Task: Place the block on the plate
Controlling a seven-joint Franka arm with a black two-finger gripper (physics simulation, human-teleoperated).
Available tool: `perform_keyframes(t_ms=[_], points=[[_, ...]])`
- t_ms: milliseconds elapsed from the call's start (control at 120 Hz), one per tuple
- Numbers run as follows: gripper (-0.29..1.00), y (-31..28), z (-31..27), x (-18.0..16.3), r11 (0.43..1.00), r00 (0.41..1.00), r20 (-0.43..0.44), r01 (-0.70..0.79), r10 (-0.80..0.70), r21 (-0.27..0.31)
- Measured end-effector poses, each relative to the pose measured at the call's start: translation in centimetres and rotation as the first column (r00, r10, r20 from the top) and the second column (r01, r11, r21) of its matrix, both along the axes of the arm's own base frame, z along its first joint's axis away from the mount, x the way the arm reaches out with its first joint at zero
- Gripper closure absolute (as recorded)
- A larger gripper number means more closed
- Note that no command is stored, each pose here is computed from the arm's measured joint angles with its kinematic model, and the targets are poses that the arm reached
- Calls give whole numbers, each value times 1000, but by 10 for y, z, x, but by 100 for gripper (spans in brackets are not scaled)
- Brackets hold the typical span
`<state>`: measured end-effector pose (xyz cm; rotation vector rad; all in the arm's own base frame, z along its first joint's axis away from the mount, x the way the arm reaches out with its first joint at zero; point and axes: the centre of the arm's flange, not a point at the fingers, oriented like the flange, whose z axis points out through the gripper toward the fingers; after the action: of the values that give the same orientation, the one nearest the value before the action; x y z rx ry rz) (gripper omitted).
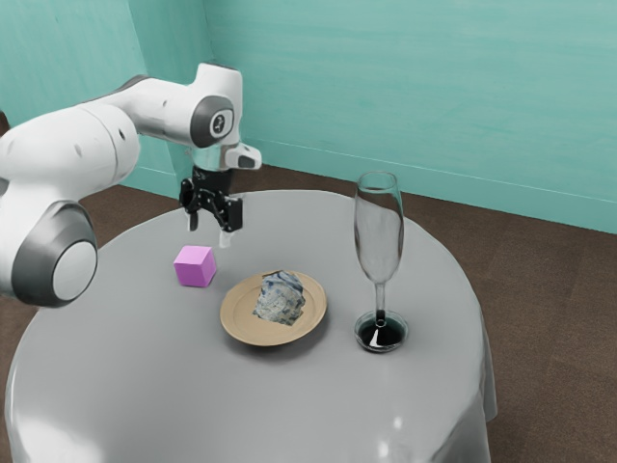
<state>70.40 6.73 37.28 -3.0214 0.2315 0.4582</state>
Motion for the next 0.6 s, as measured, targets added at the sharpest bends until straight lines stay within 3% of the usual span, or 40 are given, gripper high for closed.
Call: perform_keyframes(t_ms=[300, 600], points=[[0, 95, -72, 11, 985, 981, 109, -149, 158, -89], [0, 123, -110, 8, 965, 959, 153, -217, 239, -149]])
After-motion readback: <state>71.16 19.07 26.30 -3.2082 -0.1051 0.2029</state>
